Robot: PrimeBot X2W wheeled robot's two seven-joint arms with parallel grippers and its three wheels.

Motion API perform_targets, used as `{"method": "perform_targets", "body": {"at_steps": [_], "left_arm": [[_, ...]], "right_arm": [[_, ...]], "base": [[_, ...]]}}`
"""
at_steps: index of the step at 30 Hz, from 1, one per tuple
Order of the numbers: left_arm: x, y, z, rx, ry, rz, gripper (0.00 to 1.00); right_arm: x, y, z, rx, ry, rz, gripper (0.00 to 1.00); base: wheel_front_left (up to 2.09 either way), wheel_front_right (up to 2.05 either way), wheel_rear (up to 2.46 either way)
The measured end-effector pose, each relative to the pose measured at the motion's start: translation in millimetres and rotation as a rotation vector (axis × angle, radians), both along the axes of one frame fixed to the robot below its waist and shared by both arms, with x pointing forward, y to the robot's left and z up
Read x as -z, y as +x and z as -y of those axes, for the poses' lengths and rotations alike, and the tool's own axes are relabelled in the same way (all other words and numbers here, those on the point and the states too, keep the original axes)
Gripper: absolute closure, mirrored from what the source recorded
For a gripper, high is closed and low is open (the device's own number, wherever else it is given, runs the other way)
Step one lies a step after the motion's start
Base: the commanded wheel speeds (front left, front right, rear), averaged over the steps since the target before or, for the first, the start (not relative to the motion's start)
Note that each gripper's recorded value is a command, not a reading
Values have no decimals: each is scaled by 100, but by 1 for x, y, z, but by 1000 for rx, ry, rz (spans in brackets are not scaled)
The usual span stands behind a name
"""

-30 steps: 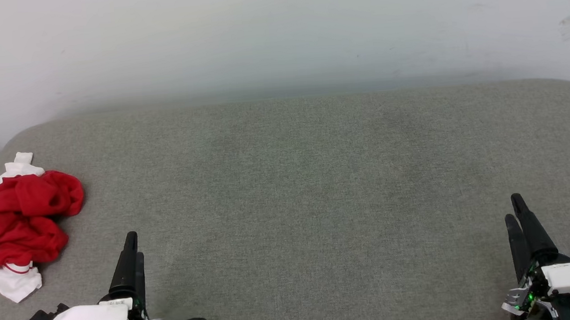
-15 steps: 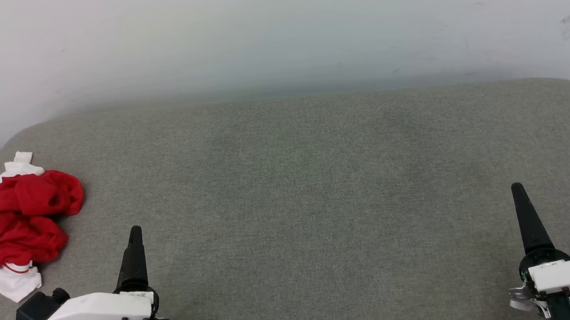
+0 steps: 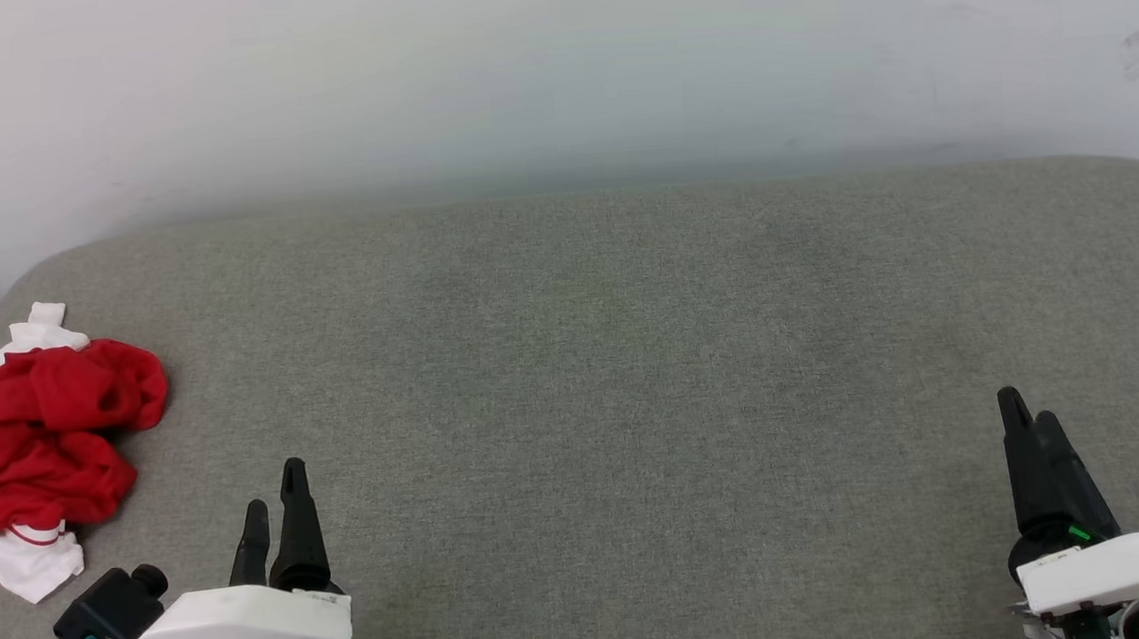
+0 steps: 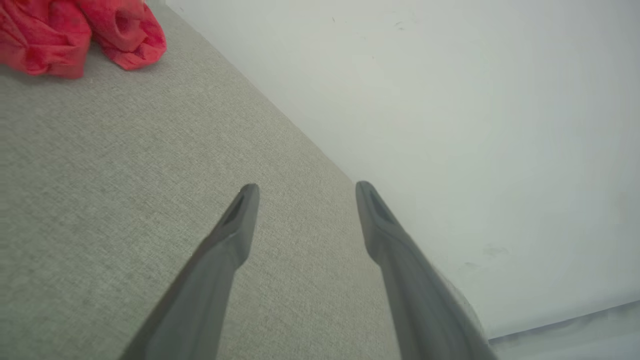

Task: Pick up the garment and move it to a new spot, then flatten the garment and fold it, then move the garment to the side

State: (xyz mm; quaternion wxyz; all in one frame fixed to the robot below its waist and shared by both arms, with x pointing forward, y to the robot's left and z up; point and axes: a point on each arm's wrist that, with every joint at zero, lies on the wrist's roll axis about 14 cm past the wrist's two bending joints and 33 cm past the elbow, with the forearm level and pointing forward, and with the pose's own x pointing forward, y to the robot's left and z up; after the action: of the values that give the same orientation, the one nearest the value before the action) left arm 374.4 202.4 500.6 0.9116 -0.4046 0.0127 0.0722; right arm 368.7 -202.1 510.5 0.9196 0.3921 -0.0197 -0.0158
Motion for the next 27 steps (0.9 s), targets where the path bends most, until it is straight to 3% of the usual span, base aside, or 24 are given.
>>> {"method": "perform_targets", "body": {"at_steps": [27], "left_arm": [[-11,-9,10,11,391,38,0]], "right_arm": [[-4,-8,-5,-5,-365,28,0]], "base": [[0,0,0]]}}
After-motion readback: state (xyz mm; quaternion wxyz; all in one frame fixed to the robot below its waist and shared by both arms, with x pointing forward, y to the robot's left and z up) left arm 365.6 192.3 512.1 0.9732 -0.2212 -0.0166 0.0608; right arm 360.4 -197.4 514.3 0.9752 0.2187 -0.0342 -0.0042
